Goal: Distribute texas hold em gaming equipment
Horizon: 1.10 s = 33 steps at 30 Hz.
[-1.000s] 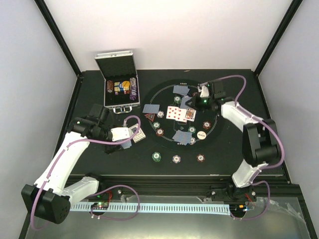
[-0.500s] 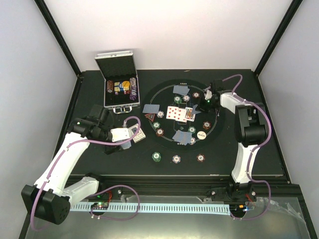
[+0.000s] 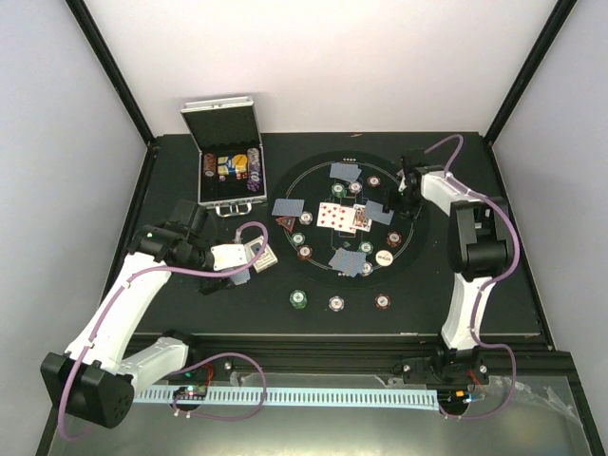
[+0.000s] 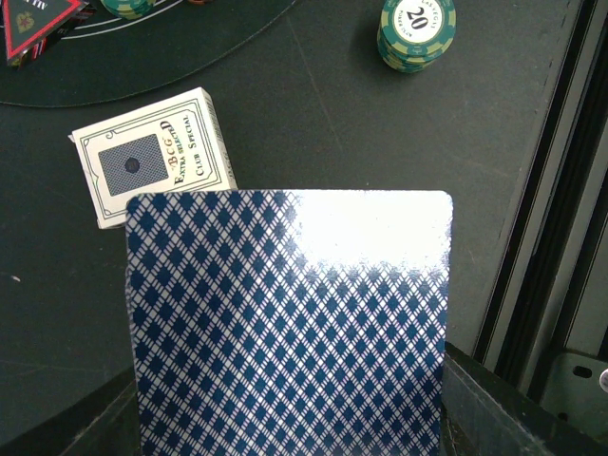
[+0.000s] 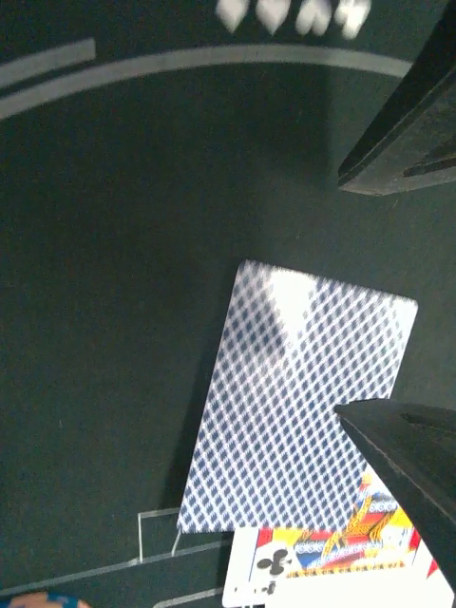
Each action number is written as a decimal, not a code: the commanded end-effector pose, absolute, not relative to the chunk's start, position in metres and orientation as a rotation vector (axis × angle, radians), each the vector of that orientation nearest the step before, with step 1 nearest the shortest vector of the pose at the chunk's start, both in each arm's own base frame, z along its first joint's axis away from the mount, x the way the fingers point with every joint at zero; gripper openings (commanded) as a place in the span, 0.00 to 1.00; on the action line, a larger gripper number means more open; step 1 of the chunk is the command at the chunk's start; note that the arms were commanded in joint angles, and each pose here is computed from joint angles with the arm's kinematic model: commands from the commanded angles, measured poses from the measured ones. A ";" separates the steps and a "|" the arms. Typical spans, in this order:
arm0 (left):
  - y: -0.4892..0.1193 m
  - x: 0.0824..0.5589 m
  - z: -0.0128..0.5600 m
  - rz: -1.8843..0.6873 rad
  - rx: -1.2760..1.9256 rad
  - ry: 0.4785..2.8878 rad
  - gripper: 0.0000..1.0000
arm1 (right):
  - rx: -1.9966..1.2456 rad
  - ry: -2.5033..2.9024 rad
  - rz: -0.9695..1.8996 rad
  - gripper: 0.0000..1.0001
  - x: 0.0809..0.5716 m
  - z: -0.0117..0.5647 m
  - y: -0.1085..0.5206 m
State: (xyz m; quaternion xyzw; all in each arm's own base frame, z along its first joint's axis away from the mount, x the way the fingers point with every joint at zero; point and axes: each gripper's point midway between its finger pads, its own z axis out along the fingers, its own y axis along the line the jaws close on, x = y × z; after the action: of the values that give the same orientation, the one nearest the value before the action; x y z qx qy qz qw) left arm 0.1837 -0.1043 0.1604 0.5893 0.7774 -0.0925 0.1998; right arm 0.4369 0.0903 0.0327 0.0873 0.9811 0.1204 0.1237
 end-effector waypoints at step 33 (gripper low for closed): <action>-0.118 0.190 0.181 -0.335 1.609 2.134 0.02 | -0.479 2.343 1.913 0.76 0.184 0.196 0.455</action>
State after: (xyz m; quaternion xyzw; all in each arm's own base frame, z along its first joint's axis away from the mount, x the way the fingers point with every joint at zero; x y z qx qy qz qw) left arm 0.1860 -0.1109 0.1653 0.5826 0.7790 -0.1111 0.2035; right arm 0.1971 0.4349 0.1782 -0.1372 0.7937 0.5904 0.0512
